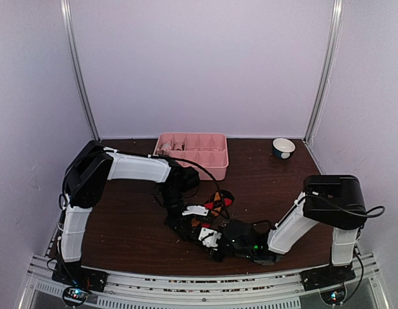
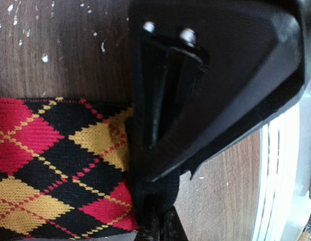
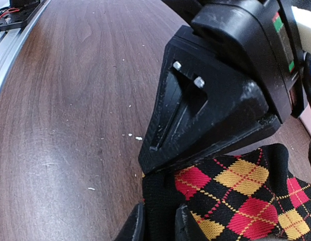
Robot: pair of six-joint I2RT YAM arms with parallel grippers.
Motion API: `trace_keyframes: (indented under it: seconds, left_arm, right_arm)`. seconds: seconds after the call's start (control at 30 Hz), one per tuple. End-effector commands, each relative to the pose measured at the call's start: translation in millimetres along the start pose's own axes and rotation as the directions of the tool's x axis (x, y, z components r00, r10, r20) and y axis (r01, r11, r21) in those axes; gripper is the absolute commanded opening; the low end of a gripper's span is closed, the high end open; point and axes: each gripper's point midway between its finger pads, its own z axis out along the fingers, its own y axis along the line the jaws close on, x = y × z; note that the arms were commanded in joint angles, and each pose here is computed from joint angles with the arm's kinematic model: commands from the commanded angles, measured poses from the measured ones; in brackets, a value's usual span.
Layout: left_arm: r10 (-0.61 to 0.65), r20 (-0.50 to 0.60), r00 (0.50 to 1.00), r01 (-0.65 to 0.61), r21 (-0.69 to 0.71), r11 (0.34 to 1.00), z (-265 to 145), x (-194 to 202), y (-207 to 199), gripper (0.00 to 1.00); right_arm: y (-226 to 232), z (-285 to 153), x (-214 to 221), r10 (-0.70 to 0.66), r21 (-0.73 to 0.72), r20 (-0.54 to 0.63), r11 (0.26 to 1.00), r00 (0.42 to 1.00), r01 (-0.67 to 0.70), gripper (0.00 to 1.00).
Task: Roll the socks
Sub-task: Roll the sock at the center of the board.
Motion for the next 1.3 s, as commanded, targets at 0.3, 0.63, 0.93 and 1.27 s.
trace_keyframes:
  seconds: [0.3, 0.63, 0.93, 1.27]
  left_arm:
    - [-0.029, -0.03, 0.999, 0.027, -0.064, 0.998, -1, 6, 14, 0.0]
    - [-0.034, 0.049, 0.998, 0.048, -0.324, 0.945, -56, -6, 26, 0.96]
    - [-0.187, 0.359, 0.914, 0.38, -0.601, 0.703, -164, 3, 60, 0.98]
    - [0.153, 0.267, 0.951, 0.037, -0.593, 0.804, -143, -15, 14, 0.98]
  right_arm:
    - [29, -18, 73, 0.1, -0.12, -0.252, 0.984, 0.963, -0.133, 0.0]
    - [30, -28, 83, 0.359, -0.141, -0.298, 0.9, 0.884, -0.413, 0.0]
    - [37, -34, 98, 0.48, -0.15, -0.387, 0.81, 0.788, -0.567, 0.0]
    - [28, -38, 103, 0.615, -0.101, -0.43, 0.695, 0.661, -0.712, 0.0]
